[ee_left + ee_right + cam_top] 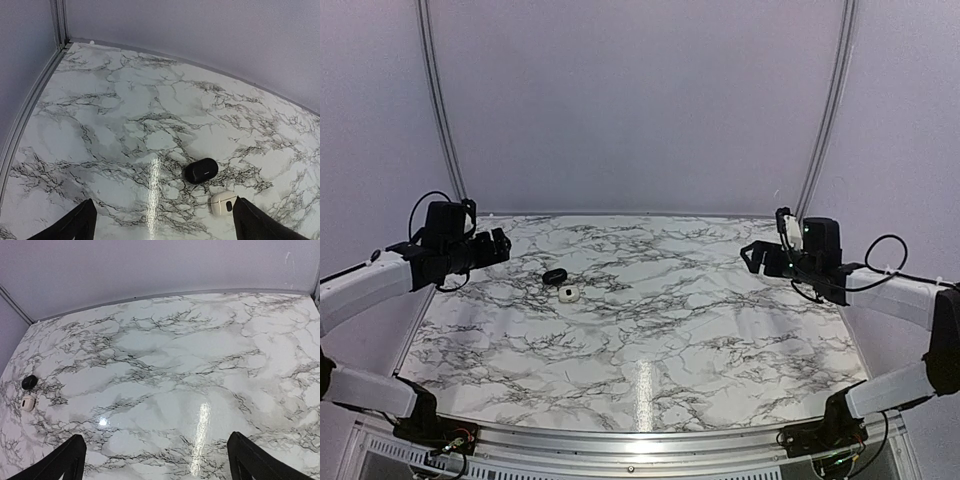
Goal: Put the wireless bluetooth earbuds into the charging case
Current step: Reset both arms
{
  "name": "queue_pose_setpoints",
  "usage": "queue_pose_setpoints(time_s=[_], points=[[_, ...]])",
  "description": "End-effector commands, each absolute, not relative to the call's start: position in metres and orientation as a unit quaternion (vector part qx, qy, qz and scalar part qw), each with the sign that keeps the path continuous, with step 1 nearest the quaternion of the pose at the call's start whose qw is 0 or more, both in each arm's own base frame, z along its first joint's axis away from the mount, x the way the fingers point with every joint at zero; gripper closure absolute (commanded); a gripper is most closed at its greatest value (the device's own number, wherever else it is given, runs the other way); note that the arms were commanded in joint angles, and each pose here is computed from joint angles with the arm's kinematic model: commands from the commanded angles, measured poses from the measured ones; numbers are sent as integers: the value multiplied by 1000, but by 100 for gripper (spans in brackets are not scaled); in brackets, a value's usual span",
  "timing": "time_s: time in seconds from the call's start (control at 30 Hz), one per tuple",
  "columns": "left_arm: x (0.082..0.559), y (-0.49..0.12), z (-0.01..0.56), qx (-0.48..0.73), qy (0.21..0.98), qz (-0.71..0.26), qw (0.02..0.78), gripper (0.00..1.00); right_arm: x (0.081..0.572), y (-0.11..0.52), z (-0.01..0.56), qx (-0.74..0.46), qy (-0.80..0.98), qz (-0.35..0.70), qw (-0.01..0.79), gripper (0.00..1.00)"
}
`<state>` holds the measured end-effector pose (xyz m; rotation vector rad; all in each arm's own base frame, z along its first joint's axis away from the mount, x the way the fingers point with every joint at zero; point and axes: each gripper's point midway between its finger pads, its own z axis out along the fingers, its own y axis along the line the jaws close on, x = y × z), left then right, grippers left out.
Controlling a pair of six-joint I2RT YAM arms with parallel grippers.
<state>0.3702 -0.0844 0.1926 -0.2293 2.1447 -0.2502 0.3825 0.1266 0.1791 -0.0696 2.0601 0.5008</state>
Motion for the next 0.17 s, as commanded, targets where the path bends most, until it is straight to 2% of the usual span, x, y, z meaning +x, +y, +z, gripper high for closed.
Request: queue_pose_setpoints(time_s=[0.0, 0.13], points=[[369, -91, 169, -75, 882, -110, 453, 1, 383, 104, 177, 10, 840, 195, 506, 2], [367, -98, 161, -64, 883, -127, 447, 1, 380, 100, 170, 16, 841, 190, 506, 1]])
